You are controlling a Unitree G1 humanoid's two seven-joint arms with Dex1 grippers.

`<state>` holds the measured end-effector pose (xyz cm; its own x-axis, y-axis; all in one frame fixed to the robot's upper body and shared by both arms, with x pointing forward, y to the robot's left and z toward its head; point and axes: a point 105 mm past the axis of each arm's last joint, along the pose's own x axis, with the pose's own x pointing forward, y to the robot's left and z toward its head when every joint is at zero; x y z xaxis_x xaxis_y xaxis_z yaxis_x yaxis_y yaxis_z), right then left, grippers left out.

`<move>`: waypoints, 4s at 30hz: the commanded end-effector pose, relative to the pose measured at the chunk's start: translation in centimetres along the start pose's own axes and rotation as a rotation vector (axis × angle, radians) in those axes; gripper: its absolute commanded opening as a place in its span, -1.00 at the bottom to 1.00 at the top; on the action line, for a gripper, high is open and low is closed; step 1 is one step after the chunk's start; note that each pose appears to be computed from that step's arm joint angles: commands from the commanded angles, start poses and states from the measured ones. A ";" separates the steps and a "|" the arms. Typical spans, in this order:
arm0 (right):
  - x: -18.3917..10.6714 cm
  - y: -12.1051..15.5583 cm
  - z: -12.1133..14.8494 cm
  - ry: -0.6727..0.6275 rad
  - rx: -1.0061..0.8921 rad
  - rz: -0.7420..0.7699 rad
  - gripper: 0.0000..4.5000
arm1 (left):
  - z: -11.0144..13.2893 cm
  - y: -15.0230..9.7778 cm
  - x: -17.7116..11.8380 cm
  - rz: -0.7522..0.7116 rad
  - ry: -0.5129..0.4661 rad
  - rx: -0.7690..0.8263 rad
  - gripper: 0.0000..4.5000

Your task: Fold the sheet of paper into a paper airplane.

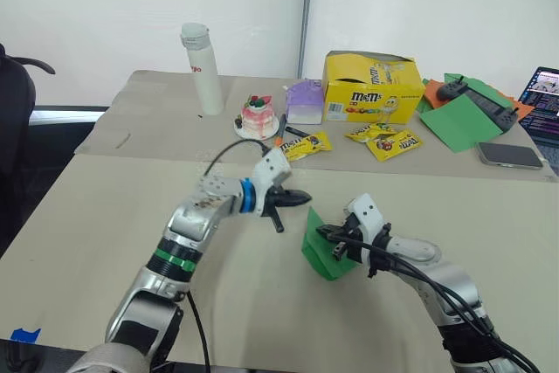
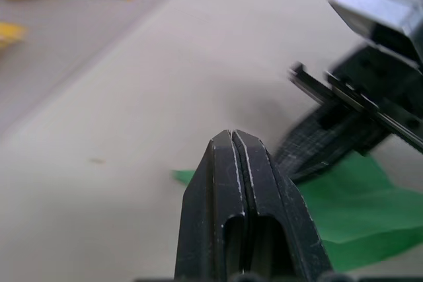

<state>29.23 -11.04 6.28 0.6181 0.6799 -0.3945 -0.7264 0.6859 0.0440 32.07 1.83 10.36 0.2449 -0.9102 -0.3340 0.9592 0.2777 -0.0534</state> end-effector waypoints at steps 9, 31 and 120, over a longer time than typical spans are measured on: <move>-1.1 -1.2 -0.9 0.042 0.009 -0.075 -1.00 | -3.7 -1.3 0.7 -0.042 0.141 0.020 -0.99; 0.7 -1.7 0.5 0.019 -0.051 -0.082 -1.00 | -5.2 -1.6 1.7 -0.026 0.181 -0.006 -0.99; -4.2 1.5 -3.0 0.061 -0.089 -0.030 -1.00 | -5.5 -3.2 0.7 -0.173 0.194 -0.031 -0.99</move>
<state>24.84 -13.30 5.69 0.6310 0.6483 -0.4260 -0.7368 0.6727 -0.0678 29.61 2.20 5.83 0.0994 -0.8679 -0.4867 0.9812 0.1668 -0.0970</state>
